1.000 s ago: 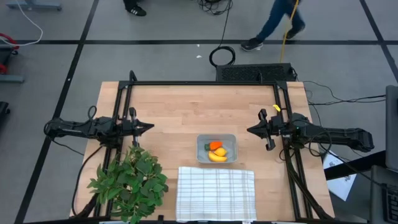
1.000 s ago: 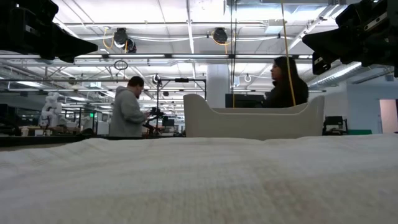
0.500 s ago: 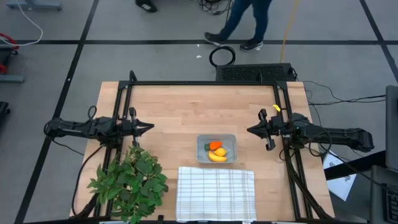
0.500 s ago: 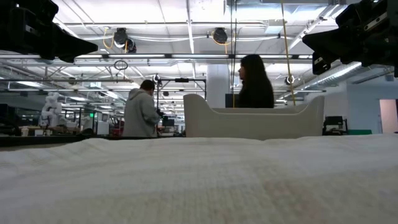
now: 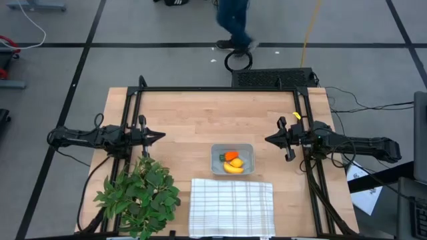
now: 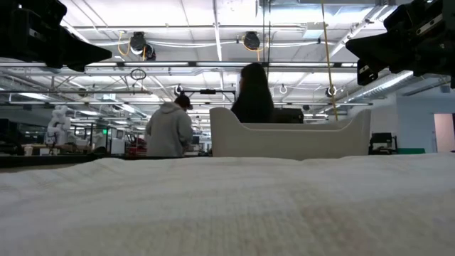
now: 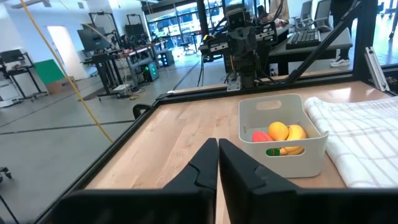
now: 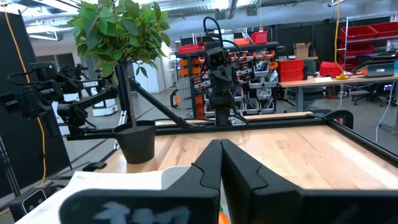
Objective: Pick and placing Produce into tupperware
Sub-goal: Return to Home Position
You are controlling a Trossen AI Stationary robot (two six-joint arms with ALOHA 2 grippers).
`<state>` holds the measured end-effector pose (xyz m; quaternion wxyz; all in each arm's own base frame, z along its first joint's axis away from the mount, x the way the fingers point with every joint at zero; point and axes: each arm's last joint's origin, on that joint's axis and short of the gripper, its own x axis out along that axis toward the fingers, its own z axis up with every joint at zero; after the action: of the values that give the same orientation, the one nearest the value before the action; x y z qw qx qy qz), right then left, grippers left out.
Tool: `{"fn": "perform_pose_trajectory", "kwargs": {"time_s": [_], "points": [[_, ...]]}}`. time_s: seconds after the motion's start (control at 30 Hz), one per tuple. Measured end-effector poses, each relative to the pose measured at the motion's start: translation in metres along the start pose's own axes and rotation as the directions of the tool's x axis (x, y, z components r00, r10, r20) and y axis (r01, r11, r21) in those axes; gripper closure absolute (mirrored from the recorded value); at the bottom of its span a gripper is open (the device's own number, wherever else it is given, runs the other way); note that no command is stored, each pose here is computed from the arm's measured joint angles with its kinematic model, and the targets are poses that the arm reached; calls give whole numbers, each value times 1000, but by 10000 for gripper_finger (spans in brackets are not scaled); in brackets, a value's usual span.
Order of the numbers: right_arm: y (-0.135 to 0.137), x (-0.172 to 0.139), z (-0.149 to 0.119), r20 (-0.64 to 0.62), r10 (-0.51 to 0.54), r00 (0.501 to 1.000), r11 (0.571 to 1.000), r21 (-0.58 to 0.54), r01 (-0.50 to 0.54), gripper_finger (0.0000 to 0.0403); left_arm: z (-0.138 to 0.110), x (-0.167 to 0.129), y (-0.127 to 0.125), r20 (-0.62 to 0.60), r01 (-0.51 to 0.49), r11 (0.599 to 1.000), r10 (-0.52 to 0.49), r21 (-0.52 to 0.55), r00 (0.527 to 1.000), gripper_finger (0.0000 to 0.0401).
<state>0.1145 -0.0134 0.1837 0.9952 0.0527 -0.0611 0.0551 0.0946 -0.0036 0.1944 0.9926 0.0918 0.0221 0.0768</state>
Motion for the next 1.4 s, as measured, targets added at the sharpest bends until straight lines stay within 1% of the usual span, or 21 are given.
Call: {"fn": "perform_pose_trajectory", "kwargs": {"time_s": [0.2, 0.6, 0.83, 0.97, 1.3, 1.4], "points": [[0, 0, 0, 0, 0, 1000, 1000, 0, 0, 403, 0, 0, 0, 0, 0, 1000, 0, 0, 1000, 374], [0, 0, 0, 0, 0, 1000, 1000, 0, 0, 403, 0, 0, 0, 0, 0, 1000, 0, 0, 1000, 399], [0, 0, 0, 0, 0, 1000, 1000, 0, 0, 403, 0, 0, 0, 0, 0, 1000, 0, 0, 1000, 378], [0, 0, 0, 0, 0, 1000, 1000, 0, 0, 403, 0, 0, 0, 0, 0, 1000, 0, 0, 1000, 374], [0, 0, 0, 0, 0, 1000, 1000, 0, 0, 403, 0, 0, 0, 0, 0, 1000, 0, 0, 1000, 398], [0, 0, 0, 0, 0, 1000, 1000, 0, 0, 403, 0, 0, 0, 0, 0, 1000, 0, 0, 1000, 398]]}}
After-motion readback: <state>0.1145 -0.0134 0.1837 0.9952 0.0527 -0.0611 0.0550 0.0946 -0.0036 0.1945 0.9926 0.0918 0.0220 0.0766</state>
